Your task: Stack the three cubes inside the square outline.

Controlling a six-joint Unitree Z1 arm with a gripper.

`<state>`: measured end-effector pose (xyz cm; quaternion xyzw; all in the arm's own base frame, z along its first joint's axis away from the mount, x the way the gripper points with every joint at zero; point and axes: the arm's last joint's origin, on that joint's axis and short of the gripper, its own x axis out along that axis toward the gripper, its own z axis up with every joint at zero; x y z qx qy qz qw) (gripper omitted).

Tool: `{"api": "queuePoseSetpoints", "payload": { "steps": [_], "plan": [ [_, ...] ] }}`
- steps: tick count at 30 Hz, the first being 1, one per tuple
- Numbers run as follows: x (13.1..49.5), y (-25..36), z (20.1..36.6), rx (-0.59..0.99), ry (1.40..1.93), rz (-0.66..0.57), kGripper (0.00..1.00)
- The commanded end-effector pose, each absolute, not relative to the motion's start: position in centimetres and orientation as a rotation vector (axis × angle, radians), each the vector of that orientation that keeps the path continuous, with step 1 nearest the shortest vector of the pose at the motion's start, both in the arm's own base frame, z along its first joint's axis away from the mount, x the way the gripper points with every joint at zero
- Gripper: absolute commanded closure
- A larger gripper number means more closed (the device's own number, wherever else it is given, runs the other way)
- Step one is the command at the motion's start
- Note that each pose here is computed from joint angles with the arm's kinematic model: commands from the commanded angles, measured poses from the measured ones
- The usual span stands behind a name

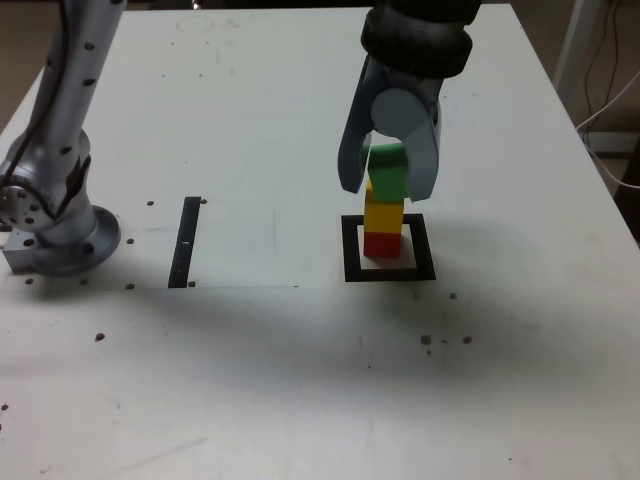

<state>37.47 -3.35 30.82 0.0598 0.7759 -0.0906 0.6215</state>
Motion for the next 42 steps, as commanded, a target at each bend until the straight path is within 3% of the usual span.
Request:
{"api": "queuePoseSetpoints", "payload": {
  "steps": [1,14,23,32,38,42],
  "plan": [
    [37.5,-3.2,30.7,0.138,1.795,-0.206,0.01],
    [37.2,-3.1,31.1,0.145,1.788,-0.2,0.0],
    [34.8,-2.7,33.8,0.17,1.731,-0.149,0.0],
    [29.4,-1.9,36.3,0.173,1.706,-0.068,0.0],
    [25.0,-0.9,35.7,0.151,1.745,0.011,0.0],
    [22.5,-0.6,34.5,0.122,1.743,0.055,0.0]
  ]
}}
